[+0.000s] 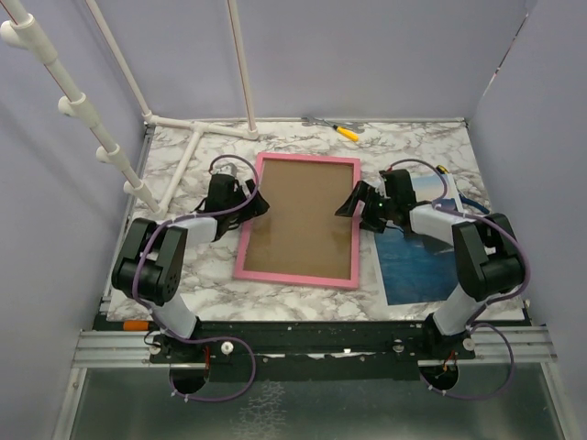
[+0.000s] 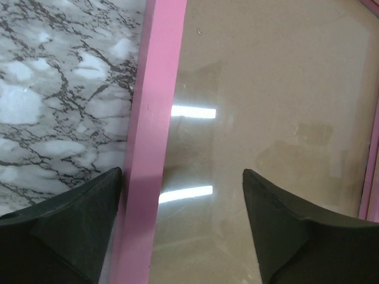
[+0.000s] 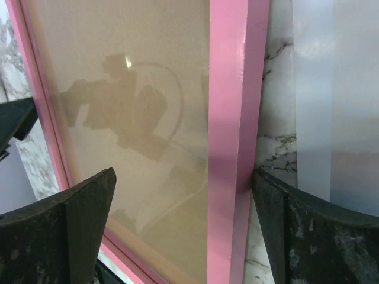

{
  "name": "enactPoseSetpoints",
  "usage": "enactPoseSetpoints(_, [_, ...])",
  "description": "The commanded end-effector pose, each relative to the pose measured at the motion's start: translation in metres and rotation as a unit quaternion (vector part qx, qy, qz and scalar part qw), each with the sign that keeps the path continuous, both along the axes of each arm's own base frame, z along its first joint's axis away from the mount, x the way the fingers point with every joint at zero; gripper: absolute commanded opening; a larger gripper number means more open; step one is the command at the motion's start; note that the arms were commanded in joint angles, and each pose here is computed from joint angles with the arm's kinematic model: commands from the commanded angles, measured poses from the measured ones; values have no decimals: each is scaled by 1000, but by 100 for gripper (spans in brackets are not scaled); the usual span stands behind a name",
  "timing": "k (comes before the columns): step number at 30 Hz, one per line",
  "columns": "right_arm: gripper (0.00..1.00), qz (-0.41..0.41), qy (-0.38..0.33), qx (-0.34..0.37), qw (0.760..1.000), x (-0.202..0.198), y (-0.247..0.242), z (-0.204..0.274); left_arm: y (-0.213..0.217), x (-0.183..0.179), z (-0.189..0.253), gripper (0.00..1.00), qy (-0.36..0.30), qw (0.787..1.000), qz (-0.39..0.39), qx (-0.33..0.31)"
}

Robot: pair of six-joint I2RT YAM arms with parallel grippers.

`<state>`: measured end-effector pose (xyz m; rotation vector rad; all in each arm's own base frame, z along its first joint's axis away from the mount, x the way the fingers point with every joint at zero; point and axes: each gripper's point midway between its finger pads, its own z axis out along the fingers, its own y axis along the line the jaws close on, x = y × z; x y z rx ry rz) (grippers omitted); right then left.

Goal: Take the photo out of the frame
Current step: Adjust the photo frame item on the photo frame, then reset both arms

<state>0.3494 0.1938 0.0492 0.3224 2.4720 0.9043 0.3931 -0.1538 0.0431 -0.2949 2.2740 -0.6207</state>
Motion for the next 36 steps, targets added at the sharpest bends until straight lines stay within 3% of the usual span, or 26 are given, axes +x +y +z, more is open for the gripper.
enactPoseSetpoints(1, [100,-15,-25,-56,998,23,-15,9,14,-40,-25,95,76,996,35,26])
enactPoseSetpoints(12, [100,-103,-214,-160,958,35,-76,104,40,-35,99,99,-122,985,109,53])
enactPoseSetpoints(17, [100,-203,-313,-210,904,22,-125,144,56,-36,130,99,-200,967,140,77])
enactPoseSetpoints(22, [100,-195,-432,-262,841,5,-145,154,82,-30,135,99,-273,935,191,120])
enactPoseSetpoints(27, [96,-219,-470,-313,796,-6,-170,150,108,-18,115,99,-267,911,214,231])
enactPoseSetpoints(36, [92,-219,-443,-365,789,1,-210,96,152,-23,92,99,-275,894,250,251])
